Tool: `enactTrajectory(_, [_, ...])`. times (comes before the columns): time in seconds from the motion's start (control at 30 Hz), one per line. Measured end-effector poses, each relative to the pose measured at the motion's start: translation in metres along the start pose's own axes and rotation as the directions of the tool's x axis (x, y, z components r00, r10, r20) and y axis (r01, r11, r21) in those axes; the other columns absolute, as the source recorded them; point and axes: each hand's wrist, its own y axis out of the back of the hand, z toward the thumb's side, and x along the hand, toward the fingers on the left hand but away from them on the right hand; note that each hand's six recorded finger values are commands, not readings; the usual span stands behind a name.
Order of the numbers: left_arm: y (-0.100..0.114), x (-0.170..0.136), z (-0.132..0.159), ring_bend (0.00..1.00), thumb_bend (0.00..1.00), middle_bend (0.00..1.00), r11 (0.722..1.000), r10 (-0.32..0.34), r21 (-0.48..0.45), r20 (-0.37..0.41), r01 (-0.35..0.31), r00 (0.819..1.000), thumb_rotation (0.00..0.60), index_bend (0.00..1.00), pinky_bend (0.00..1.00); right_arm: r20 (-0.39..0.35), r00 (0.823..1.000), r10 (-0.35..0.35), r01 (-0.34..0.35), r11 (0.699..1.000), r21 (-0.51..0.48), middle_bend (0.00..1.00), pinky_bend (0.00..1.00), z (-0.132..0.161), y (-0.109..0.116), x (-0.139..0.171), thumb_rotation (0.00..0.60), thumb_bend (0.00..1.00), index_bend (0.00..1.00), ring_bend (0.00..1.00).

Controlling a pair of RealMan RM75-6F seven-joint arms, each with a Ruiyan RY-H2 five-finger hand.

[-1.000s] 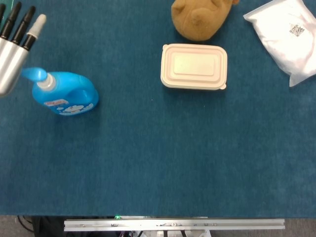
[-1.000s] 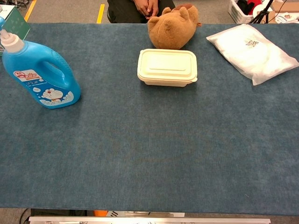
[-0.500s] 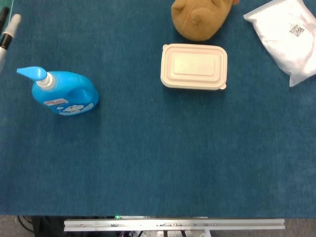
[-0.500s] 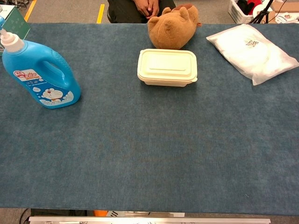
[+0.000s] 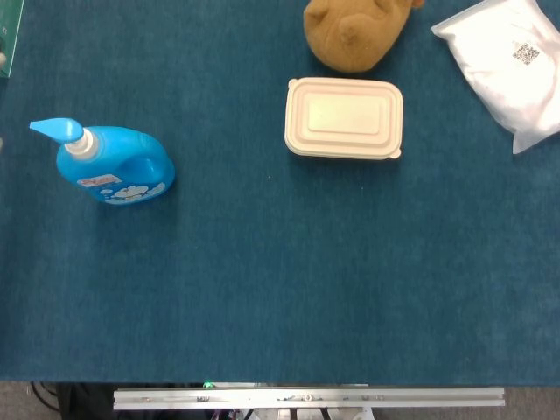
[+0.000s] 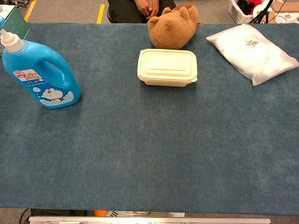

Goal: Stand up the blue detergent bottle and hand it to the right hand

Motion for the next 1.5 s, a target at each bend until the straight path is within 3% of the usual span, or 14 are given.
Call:
enactTrajectory(0.17, [-0.009, -0.005, -0.008, 0.12, 0.17, 0.13, 0.98, -0.088, -0.18, 0.001, 0.086, 0.996, 0.6, 0.14, 0.22, -0.01, 1.0, 0.0, 0.0, 1.0, -0.001, 0.21, 0.26, 0.003, 0.001, 0.0, 0.6, 0.11, 0.06, 0.11])
enactTrajectory(0.33, [-0.017, -0.012, -0.016, 0.12, 0.15, 0.16, 0.929, -0.156, -0.339, 0.007, 0.149, 0.988, 0.6, 0.15, 0.22, -0.013, 1.0, -0.003, 0.003, 1.0, -0.002, 0.21, 0.26, 0.004, 0.002, 0.0, 0.6, 0.11, 0.06, 0.11])
enactTrajectory(0.5, [-0.026, -0.019, -0.017, 0.12, 0.15, 0.17, 0.829, -0.209, -0.524, 0.033, 0.195, 0.977, 0.6, 0.15, 0.22, -0.021, 1.0, 0.0, 0.0, 1.0, -0.005, 0.21, 0.26, 0.005, 0.001, 0.001, 0.6, 0.11, 0.06, 0.11])
enactTrajectory(0.73, [-0.043, -0.03, -0.017, 0.12, 0.14, 0.16, 0.699, -0.269, -0.673, 0.064, 0.241, 0.961, 0.6, 0.15, 0.22, -0.023, 1.0, -0.002, 0.001, 1.0, -0.006, 0.21, 0.26, 0.006, 0.001, 0.002, 0.6, 0.11, 0.06, 0.11])
enactTrajectory(0.93, [-0.059, -0.032, -0.006, 0.13, 0.14, 0.16, 0.672, -0.279, -0.699, 0.068, 0.245, 0.958, 0.6, 0.15, 0.22, -0.027, 1.0, 0.005, -0.005, 1.0, -0.009, 0.21, 0.26, 0.006, 0.0, 0.001, 0.6, 0.11, 0.06, 0.11])
enactTrajectory(1.17, [-0.075, -0.026, 0.009, 0.13, 0.14, 0.16, 0.666, -0.26, -0.713, 0.053, 0.219, 0.964, 0.6, 0.15, 0.22, -0.032, 0.999, 0.007, -0.007, 1.0, -0.012, 0.21, 0.26, 0.007, 0.0, 0.001, 0.6, 0.11, 0.06, 0.11])
enactTrajectory(1.3, [-0.083, -0.022, 0.023, 0.13, 0.14, 0.16, 0.625, -0.258, -0.753, 0.049, 0.206, 0.965, 0.6, 0.15, 0.22, -0.027, 1.0, 0.002, -0.003, 1.0, -0.013, 0.21, 0.26, 0.005, 0.001, 0.002, 0.6, 0.11, 0.06, 0.11])
enactTrajectory(1.5, [-0.093, -0.016, 0.037, 0.14, 0.14, 0.17, 0.604, -0.275, -0.768, 0.054, 0.216, 0.96, 0.6, 0.15, 0.22, -0.023, 1.0, 0.004, -0.004, 1.0, -0.016, 0.21, 0.26, 0.003, 0.001, 0.002, 0.6, 0.11, 0.06, 0.11])
